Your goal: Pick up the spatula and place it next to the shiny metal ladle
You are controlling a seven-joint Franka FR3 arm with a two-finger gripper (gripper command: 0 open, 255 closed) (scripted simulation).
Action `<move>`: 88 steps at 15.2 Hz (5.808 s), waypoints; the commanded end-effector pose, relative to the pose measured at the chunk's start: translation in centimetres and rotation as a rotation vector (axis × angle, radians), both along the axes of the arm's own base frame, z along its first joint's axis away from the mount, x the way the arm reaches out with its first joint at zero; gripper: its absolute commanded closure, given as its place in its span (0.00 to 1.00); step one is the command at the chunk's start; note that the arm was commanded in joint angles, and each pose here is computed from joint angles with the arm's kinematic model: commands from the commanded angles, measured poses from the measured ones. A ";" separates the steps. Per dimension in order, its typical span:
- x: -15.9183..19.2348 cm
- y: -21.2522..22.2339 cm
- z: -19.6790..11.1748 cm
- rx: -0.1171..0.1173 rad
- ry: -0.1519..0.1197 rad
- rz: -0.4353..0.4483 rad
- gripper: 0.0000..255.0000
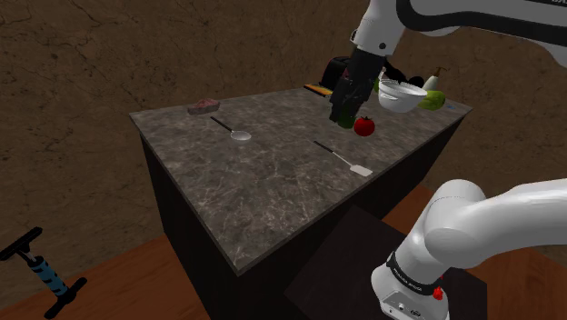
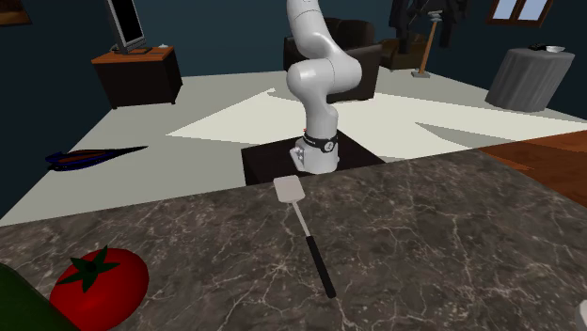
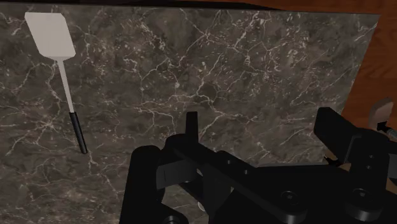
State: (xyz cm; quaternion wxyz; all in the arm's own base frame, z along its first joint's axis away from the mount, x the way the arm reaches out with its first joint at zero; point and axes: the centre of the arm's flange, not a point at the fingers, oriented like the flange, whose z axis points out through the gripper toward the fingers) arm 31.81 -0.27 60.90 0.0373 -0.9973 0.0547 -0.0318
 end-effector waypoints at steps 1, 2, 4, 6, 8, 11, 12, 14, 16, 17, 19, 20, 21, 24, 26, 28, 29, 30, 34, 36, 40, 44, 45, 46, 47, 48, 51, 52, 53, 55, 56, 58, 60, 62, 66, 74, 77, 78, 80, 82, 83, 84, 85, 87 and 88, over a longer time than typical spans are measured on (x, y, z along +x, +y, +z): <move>0.0 0.0 0.0 0.000 0.000 0.000 0.00; 0.2 -0.9 -0.9 -0.003 0.000 -0.003 0.00; 0.7 -2.8 -2.6 -0.008 0.000 -0.008 0.00; 1.2 -4.6 -4.3 -0.014 0.001 -0.013 0.00; 1.6 -6.5 -6.0 -0.020 0.001 -0.018 0.00; 2.3 -9.3 -8.5 -0.028 0.002 -0.026 0.00; 2.5 -10.3 -9.4 -0.031 0.002 -0.028 0.00; 3.0 -12.2 -11.0 -0.036 0.002 -0.033 0.00; 3.4 -14.1 -12.7 -0.042 0.002 -0.038 0.00; 3.6 -15.1 -13.5 -0.045 0.003 -0.041 0.00; 4.0 -17.0 -15.2 -0.050 0.003 -0.046 0.00; 4.2 -18.0 -16.0 -0.053 0.003 -0.048 0.00; 4.4 -18.9 -16.8 -0.056 0.003 -0.051 0.00; 4.9 -21.9 -19.2 -0.064 0.004 -0.059 0.00; 5.3 -23.9 -20.8 -0.070 0.004 -0.064 0.00; 5.7 -25.8 -22.4 -0.075 0.004 -0.069 0.00; 5.8 -26.7 -23.1 -0.078 0.004 -0.071 0.00; 5.8 -26.7 -23.6 -0.078 0.004 -0.071 0.00; 6.0 -26.7 -25.7 -0.078 0.004 -0.071 0.00; 6.0 -26.7 -26.7 -0.078 0.004 -0.071 0.00; 6.1 -26.7 -27.1 -0.078 0.004 -0.071 0.00; 6.1 -26.7 -27.0 -0.078 0.004 -0.071 0.00; 6.1 -26.7 -27.0 -0.078 0.004 -0.071 1.00; 6.1 -26.7 -27.0 -0.078 0.004 -0.071 1.00; 6.1 -26.7 -27.0 -0.078 0.004 -0.071 1.00; 6.1 -26.7 -27.0 -0.078 0.004 -0.071 1.00; 6.1 -26.7 -27.0 -0.078 0.004 -0.071 1.00; 6.1 -26.7 -27.0 -0.078 0.004 -0.071 1.00; 6.1 -26.7 -27.0 -0.078 0.004 -0.071 1.00; 6.1 -26.7 -26.5 -0.078 0.004 -0.071 1.00; 6.1 -26.7 -26.0 -0.078 0.004 -0.071 1.00; 6.1 -26.7 -24.9 -0.078 0.004 -0.071 1.00; 6.1 -26.7 -23.9 -0.078 0.004 -0.071 1.00; 6.1 -26.7 -22.8 -0.078 0.004 -0.071 1.00; 6.1 -26.7 -20.7 -0.078 0.004 -0.071 1.00; 6.1 -26.7 -16.5 -0.078 0.004 -0.071 1.00; 7.3 -24.4 -16.0 -0.078 0.004 -0.071 1.00; 7.9 -23.2 -16.0 -0.078 0.004 -0.071 1.00; 9.1 -20.8 -16.0 -0.078 0.004 -0.071 1.00; 10.3 -18.5 -16.0 -0.078 0.004 -0.071 1.00; 10.9 -17.3 -16.0 -0.078 0.004 -0.071 1.00; 11.5 -16.1 -16.0 -0.078 0.004 -0.071 1.00; 12.1 -15.0 -16.0 -0.078 0.004 -0.071 1.00; 13.3 -12.6 -16.0 -0.078 0.004 -0.071 1.00; 13.9 -11.4 -16.0 -0.078 0.004 -0.071 1.00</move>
